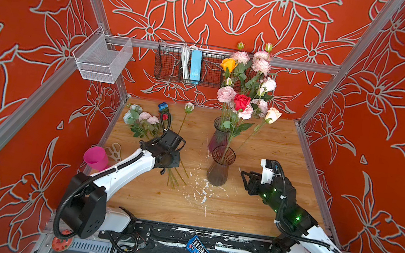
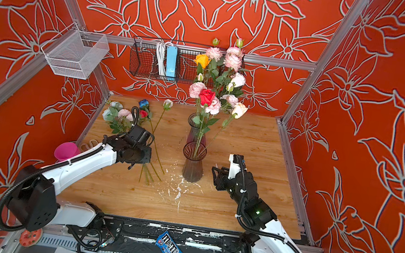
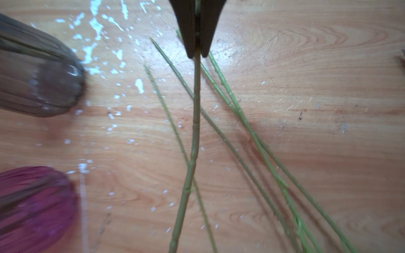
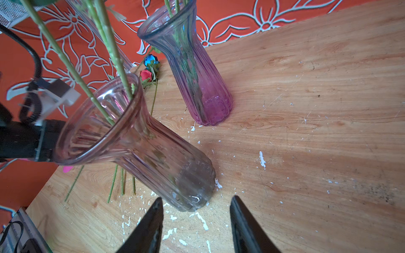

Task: Arrange flowers in a vase
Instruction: Pick up the flower from the top-center of the table.

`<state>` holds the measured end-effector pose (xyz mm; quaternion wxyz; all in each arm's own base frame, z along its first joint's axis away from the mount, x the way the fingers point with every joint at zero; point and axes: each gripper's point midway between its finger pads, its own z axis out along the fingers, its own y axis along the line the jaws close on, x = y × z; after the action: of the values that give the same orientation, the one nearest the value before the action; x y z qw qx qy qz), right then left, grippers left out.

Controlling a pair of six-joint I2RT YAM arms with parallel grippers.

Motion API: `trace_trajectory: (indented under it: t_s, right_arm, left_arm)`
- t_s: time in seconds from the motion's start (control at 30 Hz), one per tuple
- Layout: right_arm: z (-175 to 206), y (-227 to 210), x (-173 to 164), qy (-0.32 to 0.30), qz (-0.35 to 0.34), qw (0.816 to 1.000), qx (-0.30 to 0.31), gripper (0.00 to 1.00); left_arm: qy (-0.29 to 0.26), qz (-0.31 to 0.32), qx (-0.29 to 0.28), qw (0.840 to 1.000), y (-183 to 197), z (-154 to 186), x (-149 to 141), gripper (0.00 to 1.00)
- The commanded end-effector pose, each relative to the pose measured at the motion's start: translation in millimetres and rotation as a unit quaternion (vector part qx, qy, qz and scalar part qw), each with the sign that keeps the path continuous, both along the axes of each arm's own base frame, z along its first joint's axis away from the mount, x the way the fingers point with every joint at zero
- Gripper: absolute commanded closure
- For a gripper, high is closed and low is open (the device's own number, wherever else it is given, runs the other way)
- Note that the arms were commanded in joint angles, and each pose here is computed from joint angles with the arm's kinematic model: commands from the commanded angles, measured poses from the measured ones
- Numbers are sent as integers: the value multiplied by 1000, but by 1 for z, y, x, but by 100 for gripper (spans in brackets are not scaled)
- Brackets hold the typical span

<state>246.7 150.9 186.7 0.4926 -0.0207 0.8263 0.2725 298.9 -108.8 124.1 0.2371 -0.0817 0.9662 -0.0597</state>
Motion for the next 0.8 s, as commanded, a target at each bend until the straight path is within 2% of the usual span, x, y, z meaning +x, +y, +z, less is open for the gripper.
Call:
trace_trajectory:
  t_s: [0.0, 0.07, 0.17, 0.23, 0.43, 0.6, 0.77]
  right_arm:
    - [3, -4, -1, -6, -11, 1000, 5, 49]
    - [9, -5, -2, -13, -12, 1000, 6, 49]
    - [20, -7, -4, -25, -10, 1000, 8, 49]
    - [26, -8, -5, -30, -12, 999, 9, 49]
    - [39, -3, -3, -36, -2, 999, 13, 49]
    - [66, 15, -3, -53, 42, 997, 34, 48]
    - [128, 42, -13, -104, 123, 984, 79, 39]
  left_arm:
    - [-4, 5, -5, 1000, 3, 15, -18, 100]
    - [-22, 6, -36, 999, 1, 23, -28, 100]
    - [-79, -31, -124, 989, -14, 40, -49, 100]
    - [-123, -76, -193, 970, -30, 51, -66, 100]
    - [-211, -142, -300, 920, -44, 75, -110, 100]
    - [-306, -167, -333, 876, -43, 116, -119, 100]
    - [-361, -228, -323, 845, -60, 160, -109, 100]
